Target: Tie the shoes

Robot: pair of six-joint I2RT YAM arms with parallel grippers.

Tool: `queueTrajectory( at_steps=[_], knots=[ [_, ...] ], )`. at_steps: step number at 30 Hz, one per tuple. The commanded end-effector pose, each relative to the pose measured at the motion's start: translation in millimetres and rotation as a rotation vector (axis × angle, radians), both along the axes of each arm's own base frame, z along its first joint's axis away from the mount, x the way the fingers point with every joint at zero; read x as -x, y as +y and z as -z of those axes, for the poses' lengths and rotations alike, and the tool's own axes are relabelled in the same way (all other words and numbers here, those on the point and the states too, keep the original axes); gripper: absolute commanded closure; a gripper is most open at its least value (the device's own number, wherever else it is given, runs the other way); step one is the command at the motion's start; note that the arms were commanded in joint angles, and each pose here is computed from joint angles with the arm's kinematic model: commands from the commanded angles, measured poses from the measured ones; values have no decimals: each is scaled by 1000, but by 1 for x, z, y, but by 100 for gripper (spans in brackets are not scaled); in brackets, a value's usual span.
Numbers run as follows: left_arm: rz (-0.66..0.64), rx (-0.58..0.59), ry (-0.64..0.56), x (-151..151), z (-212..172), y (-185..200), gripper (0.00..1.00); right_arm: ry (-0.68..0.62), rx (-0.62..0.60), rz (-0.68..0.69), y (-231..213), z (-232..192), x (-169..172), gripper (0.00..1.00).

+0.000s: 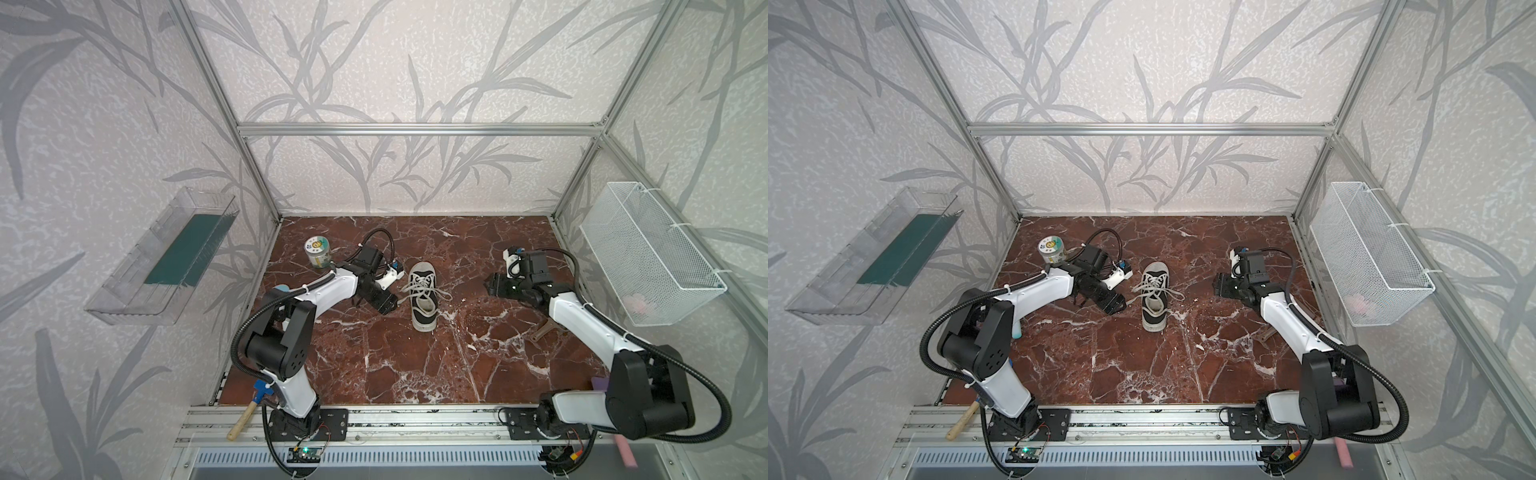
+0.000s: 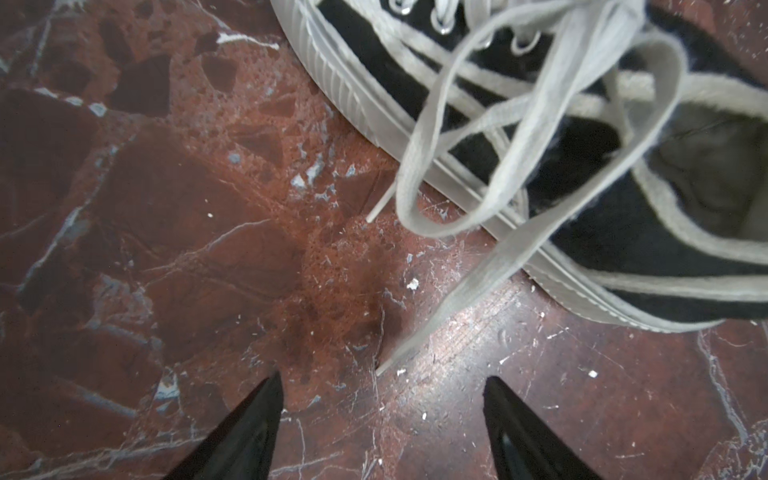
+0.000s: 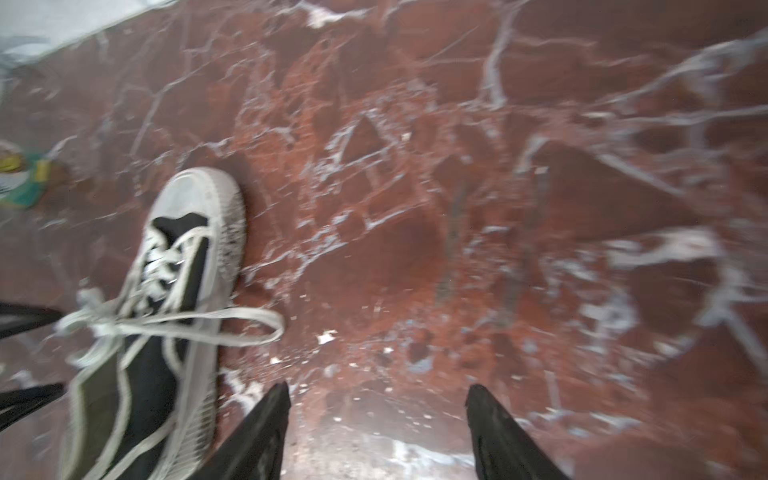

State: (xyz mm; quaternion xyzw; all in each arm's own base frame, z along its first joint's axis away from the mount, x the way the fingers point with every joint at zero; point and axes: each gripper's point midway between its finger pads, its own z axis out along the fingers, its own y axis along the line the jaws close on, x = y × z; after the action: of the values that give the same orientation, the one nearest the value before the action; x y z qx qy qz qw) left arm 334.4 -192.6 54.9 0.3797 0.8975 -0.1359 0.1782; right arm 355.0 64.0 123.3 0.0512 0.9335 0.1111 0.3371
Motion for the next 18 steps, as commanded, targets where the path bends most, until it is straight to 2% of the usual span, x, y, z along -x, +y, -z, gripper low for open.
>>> queueTrajectory(
  at_steps=[1,5,12,15,18],
  knots=[
    [31,-36,-6,0,-1,2,22,-104,237,139,-51,-42,-1,31],
    [41,-38,-19,0,-1,2,22,-232,127,-38,-16,-63,-8,32],
    [45,-60,-2,-3,6,1,24,-214,-153,-363,64,-49,-8,34],
    [57,-72,1,-3,8,-2,25,-203,-191,-509,100,-51,-4,34],
    [63,-86,2,-6,9,-9,28,-163,-259,-573,123,-50,-6,35]
  ],
)
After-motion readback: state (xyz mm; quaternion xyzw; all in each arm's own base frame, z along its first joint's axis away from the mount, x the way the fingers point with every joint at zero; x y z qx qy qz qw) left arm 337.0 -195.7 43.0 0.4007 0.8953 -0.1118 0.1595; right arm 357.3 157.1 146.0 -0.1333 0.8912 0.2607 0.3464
